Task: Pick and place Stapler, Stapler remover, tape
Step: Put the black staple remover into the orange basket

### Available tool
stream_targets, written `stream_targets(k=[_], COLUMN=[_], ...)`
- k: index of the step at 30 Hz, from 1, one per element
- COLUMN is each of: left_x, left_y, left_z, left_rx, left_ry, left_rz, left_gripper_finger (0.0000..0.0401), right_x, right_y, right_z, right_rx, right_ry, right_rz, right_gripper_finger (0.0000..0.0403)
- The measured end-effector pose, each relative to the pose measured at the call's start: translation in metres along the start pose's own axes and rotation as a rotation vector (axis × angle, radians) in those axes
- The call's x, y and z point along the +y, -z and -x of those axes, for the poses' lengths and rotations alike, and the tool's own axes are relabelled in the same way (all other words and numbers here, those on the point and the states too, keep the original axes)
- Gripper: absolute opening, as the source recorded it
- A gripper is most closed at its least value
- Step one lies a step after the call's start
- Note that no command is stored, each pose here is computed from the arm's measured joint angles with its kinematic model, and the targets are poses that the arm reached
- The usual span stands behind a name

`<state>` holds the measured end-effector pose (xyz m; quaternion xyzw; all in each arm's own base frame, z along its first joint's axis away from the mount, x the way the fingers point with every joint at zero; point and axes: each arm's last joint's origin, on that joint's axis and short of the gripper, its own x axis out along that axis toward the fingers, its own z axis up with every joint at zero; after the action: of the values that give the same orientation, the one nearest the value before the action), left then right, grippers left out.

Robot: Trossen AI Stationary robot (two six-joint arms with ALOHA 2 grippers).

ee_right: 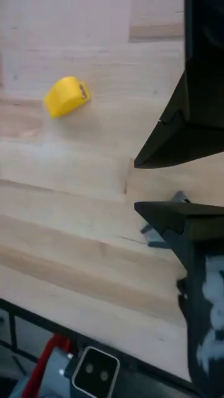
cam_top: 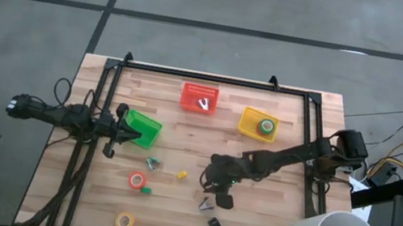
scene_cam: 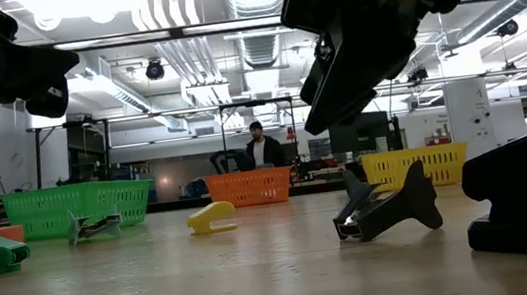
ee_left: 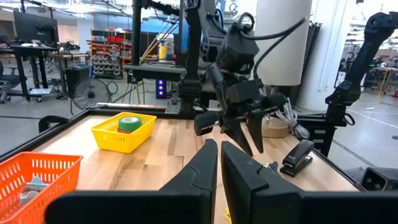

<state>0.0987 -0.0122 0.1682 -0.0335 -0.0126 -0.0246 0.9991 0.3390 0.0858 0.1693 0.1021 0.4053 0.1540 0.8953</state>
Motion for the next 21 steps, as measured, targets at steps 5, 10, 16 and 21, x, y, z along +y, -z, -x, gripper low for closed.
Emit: stream_targets(k=[5,10,16,21], left_x=[0.000,0.000,0.000,0.000], left_y=[0.000,0.000,0.001,0.001], left_z=[0.000,0.000,0.000,0.000], left_rx=[0.000,0.003,0.006,0.006], left_ry=[0.000,0.000,0.000,0.000], left_rz=[0.000,0.000,-0.001,0.000], left_gripper_finger=[0.0025,0.0028,0.0023,0.0025], right_x=[0.002,0.002,0.001,0.001], right_y=[0.006,0.014,0.019,0.023], right_z=[-0.011,-0.022,-0.028,-0.036], right_rx=[0.016,0.058,0.085,0.091], right_ry=[-0.017,-0.050,-0.052,-0.055], right_rz=[-0.039,-0.055,-0.077,-0.077], right_gripper_finger=[0.0109,0.0132,0.0145,0.0139])
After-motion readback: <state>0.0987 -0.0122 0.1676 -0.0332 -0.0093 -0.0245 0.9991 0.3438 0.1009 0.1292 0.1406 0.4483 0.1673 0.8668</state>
